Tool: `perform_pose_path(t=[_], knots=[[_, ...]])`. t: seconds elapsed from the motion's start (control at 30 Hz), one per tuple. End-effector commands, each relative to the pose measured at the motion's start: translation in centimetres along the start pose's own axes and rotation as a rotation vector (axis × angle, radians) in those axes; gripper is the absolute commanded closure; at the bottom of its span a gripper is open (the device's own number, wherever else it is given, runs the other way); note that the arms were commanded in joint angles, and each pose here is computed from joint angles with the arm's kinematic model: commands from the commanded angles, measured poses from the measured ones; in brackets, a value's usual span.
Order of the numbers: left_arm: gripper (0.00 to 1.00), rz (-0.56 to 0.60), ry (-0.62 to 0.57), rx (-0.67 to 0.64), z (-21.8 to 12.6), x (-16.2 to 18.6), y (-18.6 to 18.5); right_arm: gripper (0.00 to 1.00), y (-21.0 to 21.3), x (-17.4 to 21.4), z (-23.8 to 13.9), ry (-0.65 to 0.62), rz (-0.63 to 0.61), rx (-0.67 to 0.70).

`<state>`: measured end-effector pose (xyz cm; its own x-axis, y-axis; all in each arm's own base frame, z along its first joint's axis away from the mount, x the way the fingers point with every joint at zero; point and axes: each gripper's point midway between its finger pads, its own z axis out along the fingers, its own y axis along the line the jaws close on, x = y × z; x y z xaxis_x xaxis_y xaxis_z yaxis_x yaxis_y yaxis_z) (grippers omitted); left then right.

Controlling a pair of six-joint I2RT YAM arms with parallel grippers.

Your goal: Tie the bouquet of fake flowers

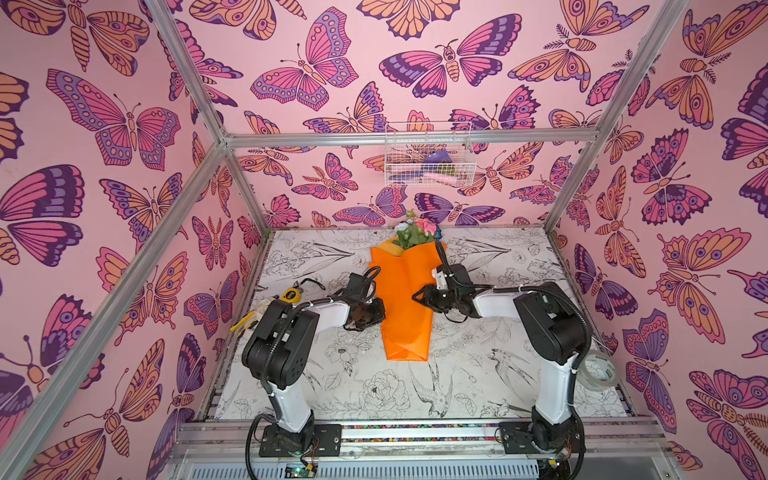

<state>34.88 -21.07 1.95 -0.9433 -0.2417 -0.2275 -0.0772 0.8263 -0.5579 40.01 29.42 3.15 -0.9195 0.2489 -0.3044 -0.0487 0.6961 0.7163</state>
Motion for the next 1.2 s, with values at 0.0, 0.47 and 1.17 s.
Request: perform_pose_path(t=[0.0, 0.47, 1.17], knots=[[0.89, -0.022, 0.036, -0.005, 0.5, 0.7, 0.6, 0.69, -2.8, 1.0, 0.7, 0.047, 0.038, 0.091], [0.36, -0.024, -0.105, 0.021, -4.6, -1.6, 0.2, 1.0, -10.5, -1.5, -7.6, -0.057, 0.135, 0.253], [0.0, -0.172, -0.406, -0.236, -15.8, -5.1, 10.0, 0.83, -20.2, -3.6, -19.0, -0.045, 0.222, 0.481]])
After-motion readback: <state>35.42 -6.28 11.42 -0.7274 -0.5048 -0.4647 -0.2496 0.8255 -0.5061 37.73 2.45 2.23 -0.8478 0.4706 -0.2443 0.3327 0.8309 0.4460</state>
